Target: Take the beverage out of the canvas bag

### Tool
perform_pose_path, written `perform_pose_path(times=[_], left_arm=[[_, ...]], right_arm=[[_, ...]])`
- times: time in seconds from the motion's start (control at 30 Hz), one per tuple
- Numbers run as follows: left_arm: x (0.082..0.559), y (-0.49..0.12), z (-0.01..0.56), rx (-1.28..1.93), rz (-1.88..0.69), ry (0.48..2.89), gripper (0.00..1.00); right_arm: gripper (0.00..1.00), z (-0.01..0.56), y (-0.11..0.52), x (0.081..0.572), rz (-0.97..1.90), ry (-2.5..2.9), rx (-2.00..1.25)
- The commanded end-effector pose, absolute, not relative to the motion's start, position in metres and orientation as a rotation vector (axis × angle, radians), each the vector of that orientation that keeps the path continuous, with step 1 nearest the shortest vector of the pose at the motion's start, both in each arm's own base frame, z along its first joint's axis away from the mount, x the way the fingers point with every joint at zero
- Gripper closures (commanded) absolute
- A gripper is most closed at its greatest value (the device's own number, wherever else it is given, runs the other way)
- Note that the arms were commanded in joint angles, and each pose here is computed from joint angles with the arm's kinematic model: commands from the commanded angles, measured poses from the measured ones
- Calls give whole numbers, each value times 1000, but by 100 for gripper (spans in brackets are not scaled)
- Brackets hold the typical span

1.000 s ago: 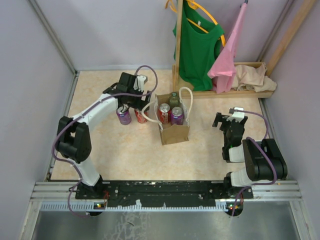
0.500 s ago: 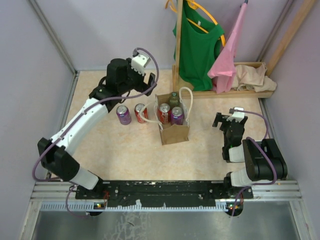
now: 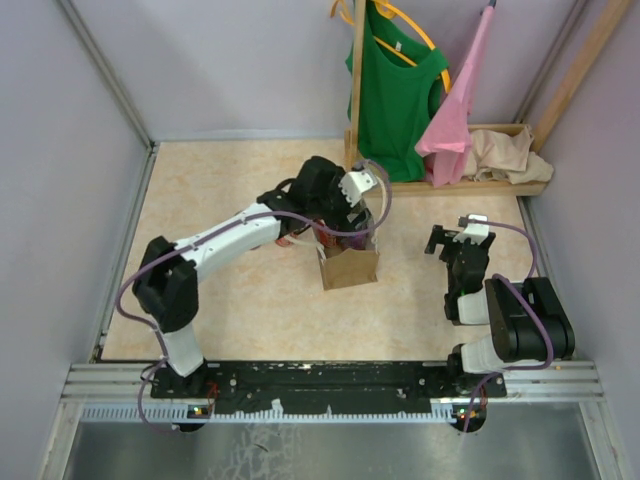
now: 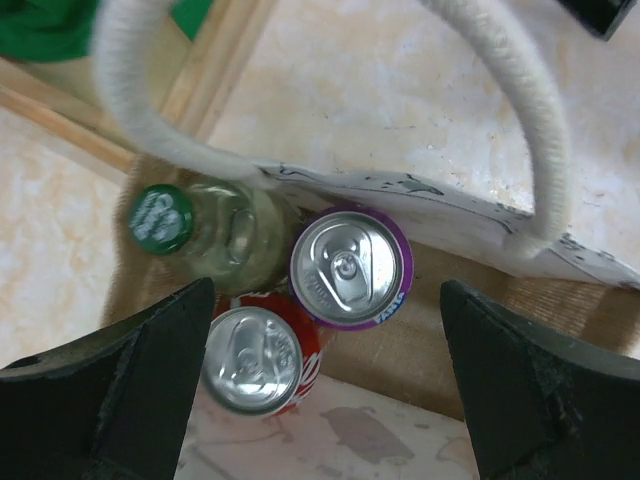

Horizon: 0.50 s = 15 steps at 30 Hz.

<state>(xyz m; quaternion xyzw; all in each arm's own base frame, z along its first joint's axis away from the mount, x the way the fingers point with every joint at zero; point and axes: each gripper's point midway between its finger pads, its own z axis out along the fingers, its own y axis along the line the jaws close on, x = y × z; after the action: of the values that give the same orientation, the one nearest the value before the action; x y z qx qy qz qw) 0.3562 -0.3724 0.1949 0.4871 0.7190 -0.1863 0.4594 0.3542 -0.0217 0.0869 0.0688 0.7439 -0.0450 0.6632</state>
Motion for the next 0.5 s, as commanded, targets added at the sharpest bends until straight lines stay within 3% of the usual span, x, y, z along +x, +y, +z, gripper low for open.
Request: perform_pose_path(times=[0.0, 0.47], left_arm=[[368, -381, 196, 1184, -404, 1829, 1], [373, -387, 177, 1155, -378, 1990, 2]], right_arm=[[1, 107, -22, 363, -96, 1609, 163], [1, 107, -22, 363, -96, 1609, 162]])
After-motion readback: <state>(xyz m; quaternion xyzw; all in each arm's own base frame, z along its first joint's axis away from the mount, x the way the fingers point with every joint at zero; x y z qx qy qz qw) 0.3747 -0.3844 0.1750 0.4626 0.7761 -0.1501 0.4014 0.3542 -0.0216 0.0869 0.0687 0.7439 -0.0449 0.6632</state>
